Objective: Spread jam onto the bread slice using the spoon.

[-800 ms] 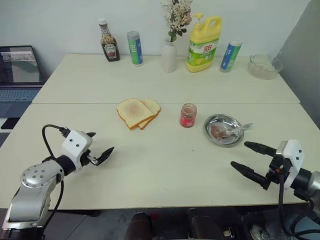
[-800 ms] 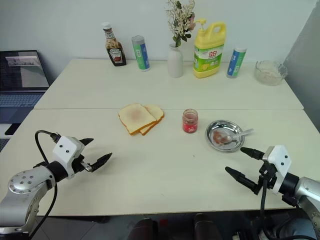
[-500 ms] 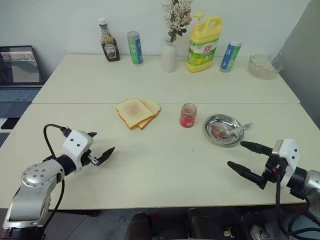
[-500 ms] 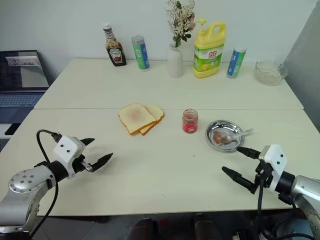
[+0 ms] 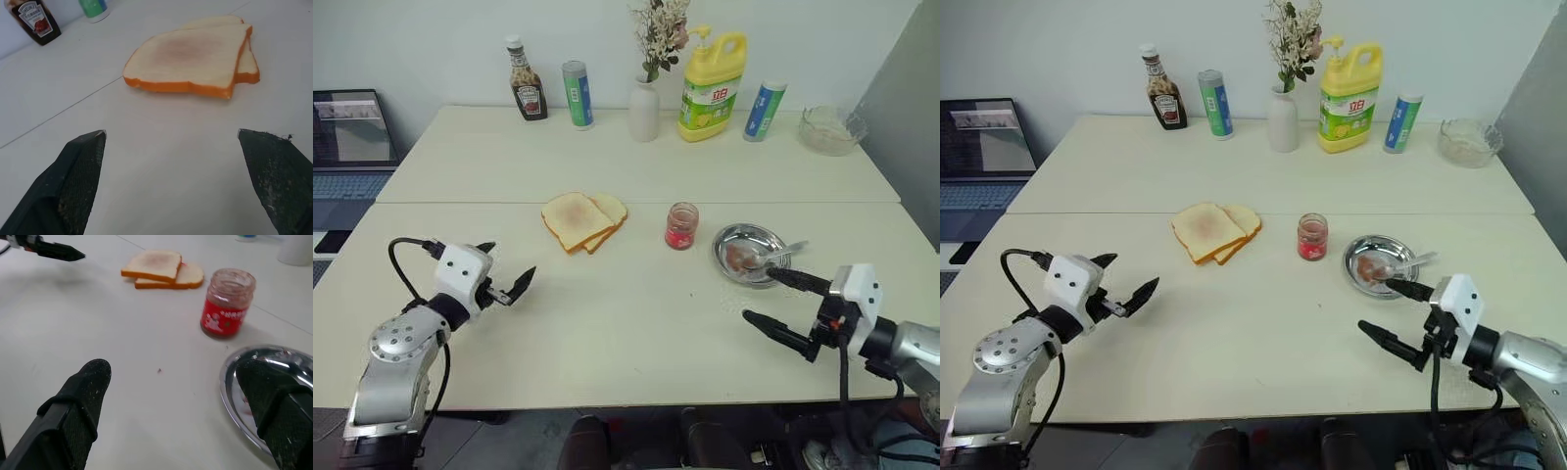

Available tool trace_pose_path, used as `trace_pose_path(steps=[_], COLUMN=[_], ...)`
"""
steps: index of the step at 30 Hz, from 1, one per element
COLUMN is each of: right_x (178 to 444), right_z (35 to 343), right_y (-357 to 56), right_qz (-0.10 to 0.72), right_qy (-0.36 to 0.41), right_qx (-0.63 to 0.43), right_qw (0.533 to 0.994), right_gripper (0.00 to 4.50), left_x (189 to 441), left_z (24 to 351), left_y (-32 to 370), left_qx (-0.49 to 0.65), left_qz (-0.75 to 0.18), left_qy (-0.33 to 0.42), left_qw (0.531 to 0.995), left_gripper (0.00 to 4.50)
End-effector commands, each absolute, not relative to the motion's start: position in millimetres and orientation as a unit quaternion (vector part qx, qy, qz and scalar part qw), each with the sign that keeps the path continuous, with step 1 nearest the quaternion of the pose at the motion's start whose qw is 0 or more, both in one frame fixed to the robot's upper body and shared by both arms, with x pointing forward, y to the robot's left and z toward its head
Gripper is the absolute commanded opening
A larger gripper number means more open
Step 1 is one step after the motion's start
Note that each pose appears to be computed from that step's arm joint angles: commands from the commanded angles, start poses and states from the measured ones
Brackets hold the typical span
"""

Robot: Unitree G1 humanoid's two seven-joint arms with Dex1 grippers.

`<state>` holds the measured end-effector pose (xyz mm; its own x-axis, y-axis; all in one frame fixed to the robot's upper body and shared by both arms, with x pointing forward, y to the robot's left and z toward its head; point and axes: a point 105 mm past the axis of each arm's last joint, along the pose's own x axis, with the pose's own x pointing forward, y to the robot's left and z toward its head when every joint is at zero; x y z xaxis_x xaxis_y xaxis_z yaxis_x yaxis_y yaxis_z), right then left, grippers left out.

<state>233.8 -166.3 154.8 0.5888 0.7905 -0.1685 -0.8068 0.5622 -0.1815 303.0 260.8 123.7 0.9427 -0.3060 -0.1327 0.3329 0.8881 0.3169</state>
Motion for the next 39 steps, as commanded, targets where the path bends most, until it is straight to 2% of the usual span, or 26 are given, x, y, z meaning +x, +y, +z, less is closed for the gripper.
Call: trace_pose_path(steps=[1,4,8,19,29,39], right_x=[232.6,236.4,237.0,237.2,233.0,231.1], right_z=[175.2,192.5,199.5,203.8,204.6,208.3], right_y=[-148.9,-133.5,-123.1,-111.0,-108.2,-106.6], right_qz=[0.475,0.491,0.507,0.531,0.539,0.538], right_qy=[-0.005,-0.033,-0.044,-0.055,-0.054,-0.059], right_qx=[-0.120,-0.116,-0.117,-0.131,-0.148,-0.151], right_qw=[0.872,0.863,0.853,0.835,0.828,0.827], right_gripper=[4.48,4.48,4.48,4.48,4.48,4.50], left_x=[312.1,327.0,334.0,345.8,372.1,376.2], left_z=[134.5,135.2,129.7,109.1,109.0,107.2], left_y=[262.8,261.1,254.5,216.5,195.5,194.1], left_qx=[0.100,-0.013,-0.074,-0.138,-0.218,-0.237], left_qz=[-0.136,-0.110,-0.116,-0.164,-0.161,-0.151], left_qy=[0.031,0.051,0.089,0.170,0.182,0.198], left_qw=[0.985,0.993,0.986,0.962,0.945,0.939], left_gripper=[4.50,4.50,4.50,4.50,4.50,1.28])
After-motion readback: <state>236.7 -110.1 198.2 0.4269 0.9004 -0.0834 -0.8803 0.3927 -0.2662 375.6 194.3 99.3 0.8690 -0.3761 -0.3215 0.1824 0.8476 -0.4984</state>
